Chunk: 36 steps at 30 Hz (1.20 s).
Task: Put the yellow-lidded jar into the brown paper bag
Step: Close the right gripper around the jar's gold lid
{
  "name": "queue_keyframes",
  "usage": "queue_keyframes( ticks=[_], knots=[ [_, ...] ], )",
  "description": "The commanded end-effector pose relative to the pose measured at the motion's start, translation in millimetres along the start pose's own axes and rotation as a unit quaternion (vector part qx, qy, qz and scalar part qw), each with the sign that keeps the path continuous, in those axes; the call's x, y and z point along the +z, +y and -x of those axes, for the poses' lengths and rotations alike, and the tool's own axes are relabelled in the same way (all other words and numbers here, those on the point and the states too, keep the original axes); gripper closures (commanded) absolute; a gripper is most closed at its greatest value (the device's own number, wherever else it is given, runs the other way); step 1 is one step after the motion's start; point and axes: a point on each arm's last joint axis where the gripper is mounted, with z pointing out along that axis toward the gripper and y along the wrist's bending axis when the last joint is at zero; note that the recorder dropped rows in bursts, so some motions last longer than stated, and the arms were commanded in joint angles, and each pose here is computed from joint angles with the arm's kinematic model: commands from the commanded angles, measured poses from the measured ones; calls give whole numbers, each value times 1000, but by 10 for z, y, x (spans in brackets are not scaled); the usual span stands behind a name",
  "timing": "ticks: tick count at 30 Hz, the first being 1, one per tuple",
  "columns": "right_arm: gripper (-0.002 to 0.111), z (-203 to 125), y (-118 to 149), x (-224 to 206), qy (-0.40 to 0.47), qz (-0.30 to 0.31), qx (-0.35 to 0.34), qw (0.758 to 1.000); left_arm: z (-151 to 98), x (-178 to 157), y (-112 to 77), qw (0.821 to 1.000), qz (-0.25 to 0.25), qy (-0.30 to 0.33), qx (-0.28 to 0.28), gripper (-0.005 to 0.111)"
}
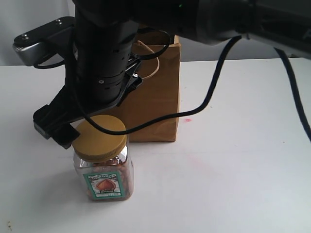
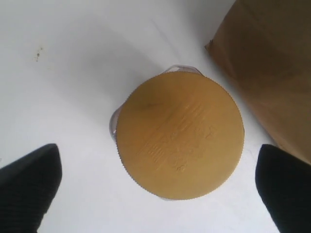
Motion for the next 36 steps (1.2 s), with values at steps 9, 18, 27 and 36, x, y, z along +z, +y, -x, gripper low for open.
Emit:
queue_keyframes(
  ticks=[9,18,27,36],
  knots=[
    [3,9,-38,0,-3,-25,125,992,9,0,-3,1000,-2,-1,-3,106],
    [3,13,-90,350,30,-57,130,989,9,0,-3,1000,-2,-1,-3,106],
    [3,3,-63,482,46,-43,134,989,9,0,-3,1000,-2,-1,-3,106],
    [3,-6,-72,602,58,-49,131,988,9,0,-3,1000,-2,-1,-3,106]
  ],
)
